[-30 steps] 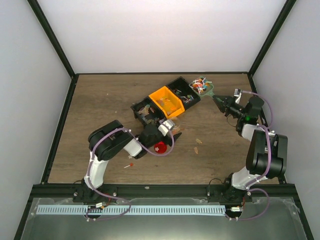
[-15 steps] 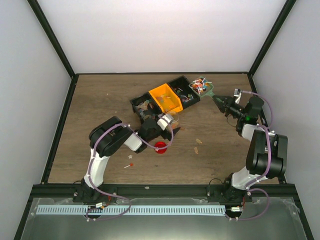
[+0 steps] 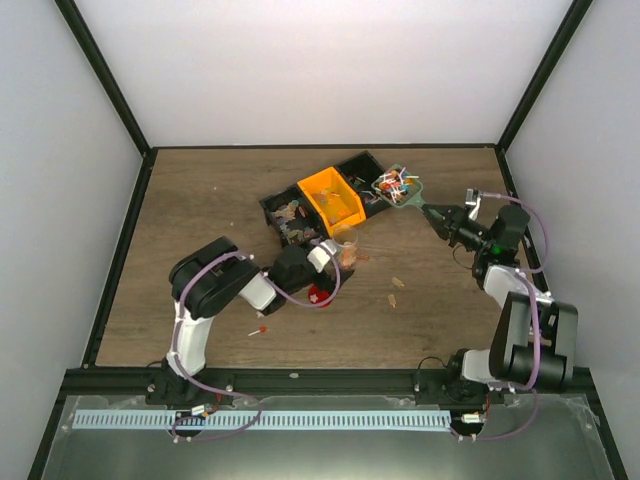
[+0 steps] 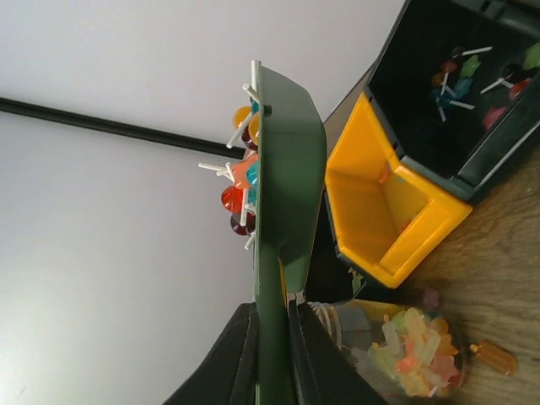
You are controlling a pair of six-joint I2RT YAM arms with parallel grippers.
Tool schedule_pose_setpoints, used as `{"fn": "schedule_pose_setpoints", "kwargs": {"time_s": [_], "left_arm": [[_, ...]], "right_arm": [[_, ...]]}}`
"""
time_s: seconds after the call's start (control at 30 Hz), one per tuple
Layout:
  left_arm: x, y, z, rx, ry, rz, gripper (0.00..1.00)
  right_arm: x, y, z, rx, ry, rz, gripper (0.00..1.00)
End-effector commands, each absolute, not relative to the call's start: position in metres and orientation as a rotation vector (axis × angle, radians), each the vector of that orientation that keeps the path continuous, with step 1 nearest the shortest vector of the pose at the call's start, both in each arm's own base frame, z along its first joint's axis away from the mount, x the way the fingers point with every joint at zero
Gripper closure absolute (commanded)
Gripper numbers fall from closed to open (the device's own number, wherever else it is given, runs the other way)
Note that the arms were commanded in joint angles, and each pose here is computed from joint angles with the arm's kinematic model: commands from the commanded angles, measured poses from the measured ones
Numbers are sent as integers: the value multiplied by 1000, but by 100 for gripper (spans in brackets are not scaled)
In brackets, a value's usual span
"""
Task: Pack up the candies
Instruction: Move the packing bottle to the center of the board, then place the fake candies in the packing bottle.
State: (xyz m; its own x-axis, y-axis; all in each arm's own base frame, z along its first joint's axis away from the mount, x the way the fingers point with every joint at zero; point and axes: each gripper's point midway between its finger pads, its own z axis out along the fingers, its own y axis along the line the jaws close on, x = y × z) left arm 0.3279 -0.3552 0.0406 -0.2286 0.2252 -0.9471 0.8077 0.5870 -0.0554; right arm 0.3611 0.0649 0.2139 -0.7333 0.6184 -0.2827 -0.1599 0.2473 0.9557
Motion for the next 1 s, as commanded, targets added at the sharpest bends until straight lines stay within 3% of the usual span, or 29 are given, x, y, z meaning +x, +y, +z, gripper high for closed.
{"fn": "schedule_pose_setpoints", "kwargs": {"time_s": [0.0,0.4,0.97], "left_arm": [[310,-357,66,864,1713,-773,0],[290,-353,104,859,1611,-847,0],[274,-319,126,694,1672,-952,0]], "right_arm": [[339,77,230,347,1872,1575,99],[297,107,226,315,1926,1587,99],[283,118,233,193,2002,1402,99]]}}
